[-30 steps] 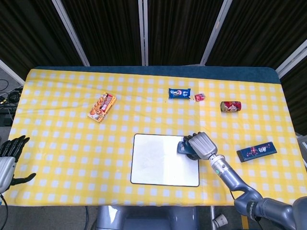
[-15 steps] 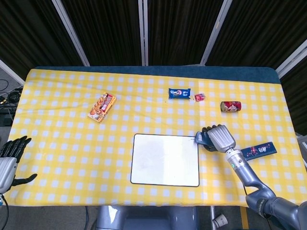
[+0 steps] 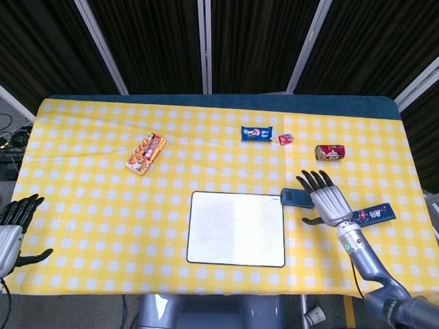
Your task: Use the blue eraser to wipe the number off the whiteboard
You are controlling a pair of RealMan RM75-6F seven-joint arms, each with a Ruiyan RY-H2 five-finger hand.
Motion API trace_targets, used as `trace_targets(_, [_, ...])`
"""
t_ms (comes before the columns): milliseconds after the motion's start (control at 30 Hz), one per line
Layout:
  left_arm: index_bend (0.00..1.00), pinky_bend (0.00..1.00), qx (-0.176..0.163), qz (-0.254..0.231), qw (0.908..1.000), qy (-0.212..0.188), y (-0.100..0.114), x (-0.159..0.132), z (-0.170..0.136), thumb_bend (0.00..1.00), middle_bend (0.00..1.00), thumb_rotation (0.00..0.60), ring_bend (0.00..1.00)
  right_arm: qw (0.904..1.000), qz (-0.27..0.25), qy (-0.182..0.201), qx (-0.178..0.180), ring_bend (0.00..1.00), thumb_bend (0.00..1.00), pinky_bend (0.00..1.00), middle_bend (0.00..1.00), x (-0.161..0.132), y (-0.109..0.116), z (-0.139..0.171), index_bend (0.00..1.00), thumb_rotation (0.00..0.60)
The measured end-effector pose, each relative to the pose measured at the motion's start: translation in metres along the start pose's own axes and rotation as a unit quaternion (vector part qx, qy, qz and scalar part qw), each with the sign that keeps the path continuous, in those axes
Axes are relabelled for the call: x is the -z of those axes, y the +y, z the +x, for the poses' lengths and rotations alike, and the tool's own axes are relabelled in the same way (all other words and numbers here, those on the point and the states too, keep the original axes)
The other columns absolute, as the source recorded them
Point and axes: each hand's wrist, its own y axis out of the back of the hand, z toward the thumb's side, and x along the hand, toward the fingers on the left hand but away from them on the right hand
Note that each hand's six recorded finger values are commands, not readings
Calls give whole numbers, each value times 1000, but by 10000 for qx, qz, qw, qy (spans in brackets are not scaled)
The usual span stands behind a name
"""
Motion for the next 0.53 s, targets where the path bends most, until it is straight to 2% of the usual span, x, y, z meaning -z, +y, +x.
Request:
trace_targets(167, [0,0,-137,-33,9999,-65,7,-1,-5,0,0,600,0,9983,-96,-221,536,0,0,0,0,25,36,44,0,600])
trace_targets(267, [0,0,-211,-27,9997,-134,11,-3,-10,0,0,600,0,9948,-356,-409,859,0,0,0,0,36,50,76,0,600])
trace_targets(367, [0,0,-264,-14,9995,-161,14,-3,-14,0,0,600,0,9905,-576,-602,1099,0,0,0,0,44,59,106,0,600])
trace_targets(533, [0,0,-339,23,9993,-151,16,-3,-17,0,0,600,0,9864,-689,-735,1298,0,0,0,0,45,63,133,0,600])
